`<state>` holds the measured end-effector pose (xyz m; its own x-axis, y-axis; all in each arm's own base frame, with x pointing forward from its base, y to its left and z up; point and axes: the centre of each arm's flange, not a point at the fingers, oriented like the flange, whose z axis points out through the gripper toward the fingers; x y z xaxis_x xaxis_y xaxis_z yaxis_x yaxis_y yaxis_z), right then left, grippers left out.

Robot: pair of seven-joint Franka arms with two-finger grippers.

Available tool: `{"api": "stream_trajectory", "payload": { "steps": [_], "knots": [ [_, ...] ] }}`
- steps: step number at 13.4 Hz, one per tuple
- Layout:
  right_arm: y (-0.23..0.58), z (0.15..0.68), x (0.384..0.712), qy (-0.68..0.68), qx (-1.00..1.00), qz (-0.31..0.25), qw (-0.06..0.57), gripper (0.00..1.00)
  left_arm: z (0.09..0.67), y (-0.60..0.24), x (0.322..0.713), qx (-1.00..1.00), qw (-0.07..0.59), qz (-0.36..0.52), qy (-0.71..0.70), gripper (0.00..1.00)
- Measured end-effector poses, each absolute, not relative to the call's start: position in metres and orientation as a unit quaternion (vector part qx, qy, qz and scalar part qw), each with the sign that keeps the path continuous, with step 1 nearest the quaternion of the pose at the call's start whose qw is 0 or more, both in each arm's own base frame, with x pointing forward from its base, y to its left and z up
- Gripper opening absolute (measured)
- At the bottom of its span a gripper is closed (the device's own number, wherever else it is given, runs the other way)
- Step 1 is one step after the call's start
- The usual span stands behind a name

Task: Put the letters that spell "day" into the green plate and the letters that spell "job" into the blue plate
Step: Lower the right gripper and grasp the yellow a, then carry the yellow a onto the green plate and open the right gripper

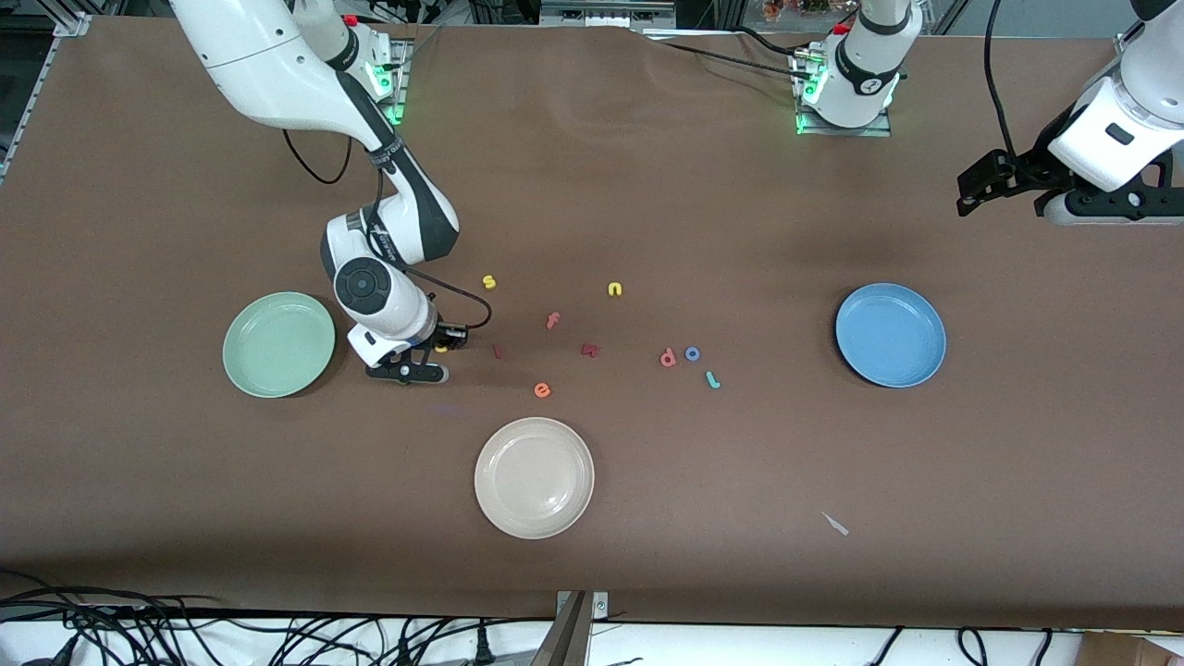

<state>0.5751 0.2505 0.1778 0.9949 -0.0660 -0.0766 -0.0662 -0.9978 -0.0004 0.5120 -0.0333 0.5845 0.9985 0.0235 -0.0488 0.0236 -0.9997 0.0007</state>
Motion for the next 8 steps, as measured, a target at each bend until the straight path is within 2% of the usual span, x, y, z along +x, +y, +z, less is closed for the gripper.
{"api": "stream_trajectory", "payload": {
  "steps": [4, 8],
  "knots": [
    [0.257, 0.187, 0.581, 0.030, -0.999, 0.038, 0.003, 0.27, 0.584, -0.033, 0.512, 1.000, 0.001, -0.024, 0.012, 1.00],
    [0.257, 0.225, 0.604, 0.007, -0.997, 0.073, -0.012, 0.27, 0.584, -0.033, 0.512, 1.000, 0.001, -0.024, 0.012, 1.00]
  ]
}}
